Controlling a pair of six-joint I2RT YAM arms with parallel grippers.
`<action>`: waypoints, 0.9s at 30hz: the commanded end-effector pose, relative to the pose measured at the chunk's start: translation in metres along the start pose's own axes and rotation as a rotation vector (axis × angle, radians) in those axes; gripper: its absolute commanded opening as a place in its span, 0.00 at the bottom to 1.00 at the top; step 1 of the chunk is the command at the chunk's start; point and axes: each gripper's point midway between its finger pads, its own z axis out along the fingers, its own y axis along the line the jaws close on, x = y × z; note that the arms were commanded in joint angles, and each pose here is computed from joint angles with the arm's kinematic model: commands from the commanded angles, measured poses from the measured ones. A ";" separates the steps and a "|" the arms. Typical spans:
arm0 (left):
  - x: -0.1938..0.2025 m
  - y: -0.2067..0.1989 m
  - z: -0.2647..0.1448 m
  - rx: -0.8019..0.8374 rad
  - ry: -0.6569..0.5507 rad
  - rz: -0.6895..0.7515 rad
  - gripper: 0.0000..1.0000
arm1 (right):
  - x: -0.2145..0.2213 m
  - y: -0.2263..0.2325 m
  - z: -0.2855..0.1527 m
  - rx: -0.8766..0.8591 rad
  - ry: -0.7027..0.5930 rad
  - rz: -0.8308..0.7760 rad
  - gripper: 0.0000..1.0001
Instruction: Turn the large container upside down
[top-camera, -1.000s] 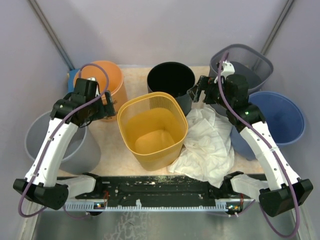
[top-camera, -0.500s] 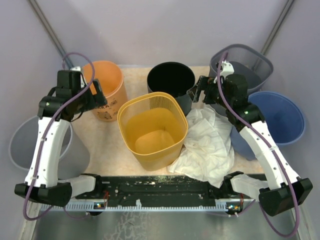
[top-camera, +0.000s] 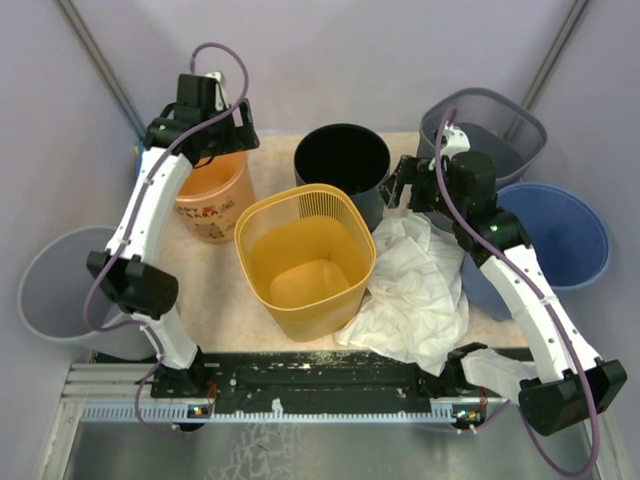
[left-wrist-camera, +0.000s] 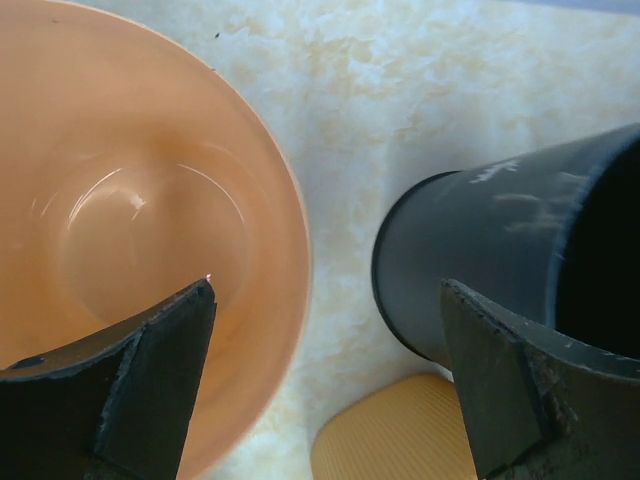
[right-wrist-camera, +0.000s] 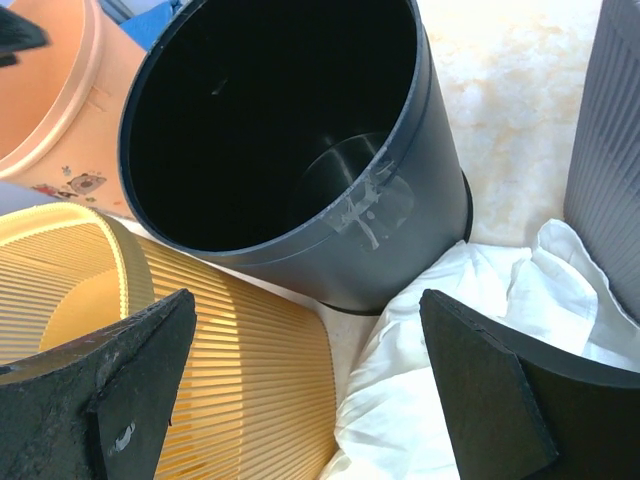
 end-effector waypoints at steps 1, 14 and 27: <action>-0.010 0.006 0.029 -0.047 -0.017 0.031 0.95 | -0.018 0.002 -0.017 0.014 -0.073 -0.024 0.94; 0.026 0.015 0.077 -0.074 0.091 0.071 0.45 | -0.018 0.002 -0.014 0.020 -0.068 -0.014 0.94; 0.042 0.011 0.095 -0.045 0.139 0.070 0.11 | -0.019 0.001 -0.016 0.027 -0.068 -0.015 0.94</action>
